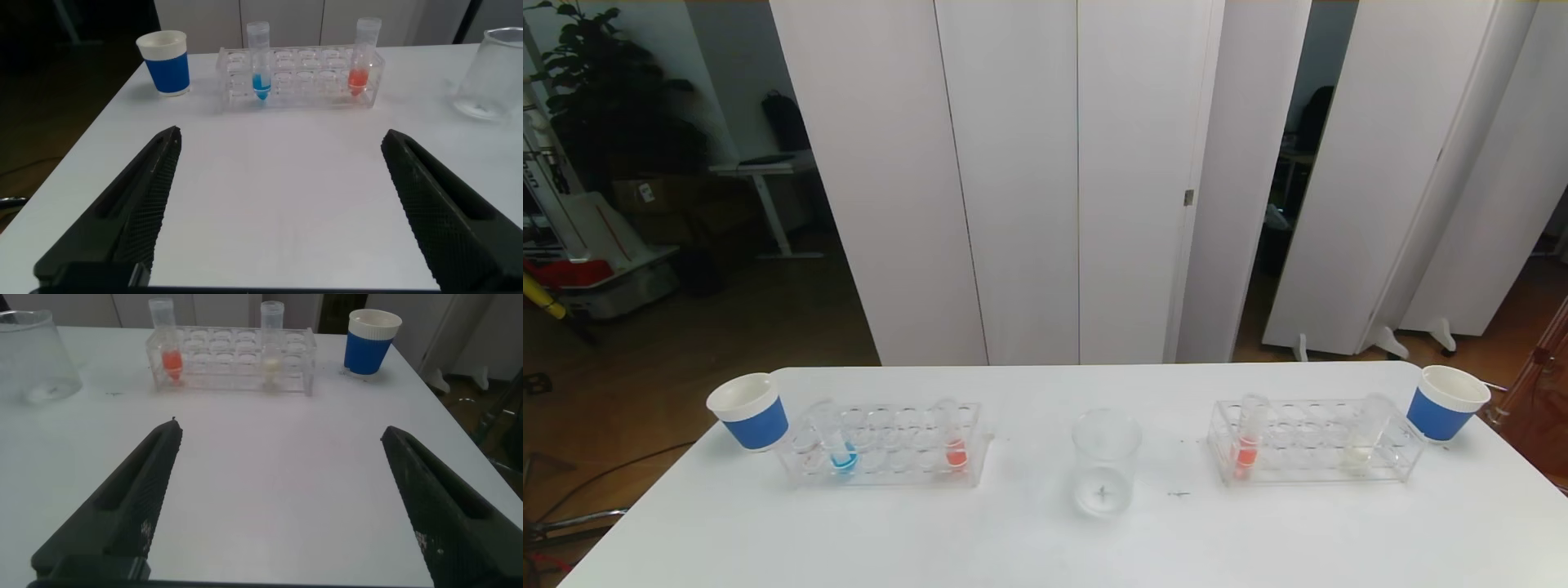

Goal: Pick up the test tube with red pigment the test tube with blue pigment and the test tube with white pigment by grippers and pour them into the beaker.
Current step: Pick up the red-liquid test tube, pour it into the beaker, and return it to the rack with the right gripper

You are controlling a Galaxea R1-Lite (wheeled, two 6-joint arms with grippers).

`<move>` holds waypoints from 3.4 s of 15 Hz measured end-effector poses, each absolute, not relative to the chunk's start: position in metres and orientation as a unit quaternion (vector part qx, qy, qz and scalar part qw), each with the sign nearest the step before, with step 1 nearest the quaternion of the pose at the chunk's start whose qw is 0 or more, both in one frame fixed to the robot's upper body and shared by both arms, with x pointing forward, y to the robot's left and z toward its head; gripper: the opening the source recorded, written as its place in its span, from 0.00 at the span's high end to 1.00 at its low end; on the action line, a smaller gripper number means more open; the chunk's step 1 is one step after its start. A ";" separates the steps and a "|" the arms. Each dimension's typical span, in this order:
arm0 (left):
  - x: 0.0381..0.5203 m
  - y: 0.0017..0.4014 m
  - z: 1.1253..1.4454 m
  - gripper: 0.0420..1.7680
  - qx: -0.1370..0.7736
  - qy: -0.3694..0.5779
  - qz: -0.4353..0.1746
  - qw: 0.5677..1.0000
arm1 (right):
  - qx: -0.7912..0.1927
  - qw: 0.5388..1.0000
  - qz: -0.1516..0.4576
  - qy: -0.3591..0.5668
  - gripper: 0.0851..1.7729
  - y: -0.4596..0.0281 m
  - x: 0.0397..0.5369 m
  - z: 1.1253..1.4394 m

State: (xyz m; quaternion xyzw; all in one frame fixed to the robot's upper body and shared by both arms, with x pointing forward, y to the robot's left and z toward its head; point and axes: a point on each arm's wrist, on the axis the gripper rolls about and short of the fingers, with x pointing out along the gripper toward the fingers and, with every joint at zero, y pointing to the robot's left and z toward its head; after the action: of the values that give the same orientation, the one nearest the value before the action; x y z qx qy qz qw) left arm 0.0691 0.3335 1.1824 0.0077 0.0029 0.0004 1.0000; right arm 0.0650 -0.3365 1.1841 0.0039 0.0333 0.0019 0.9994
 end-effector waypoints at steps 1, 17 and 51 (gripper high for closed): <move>0.069 0.334 1.182 0.01 0.008 0.003 0.000 1.000 | 0.004 0.999 0.002 0.033 0.01 -0.336 0.065 1.184; 0.069 0.334 1.182 0.01 0.008 0.003 0.000 1.000 | 0.005 0.999 0.002 0.033 0.01 -0.336 0.065 1.184; 0.069 0.334 1.182 0.01 0.008 0.003 0.000 1.000 | -0.008 1.000 0.007 0.017 0.01 -0.336 0.153 1.328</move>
State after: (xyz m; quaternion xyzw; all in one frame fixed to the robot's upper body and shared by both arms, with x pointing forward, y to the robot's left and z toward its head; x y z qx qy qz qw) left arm 0.0691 0.3335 1.1824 0.0077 0.0029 0.0004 1.0000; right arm 0.1534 -0.3356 1.3280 -0.0082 0.0175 0.0073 0.9998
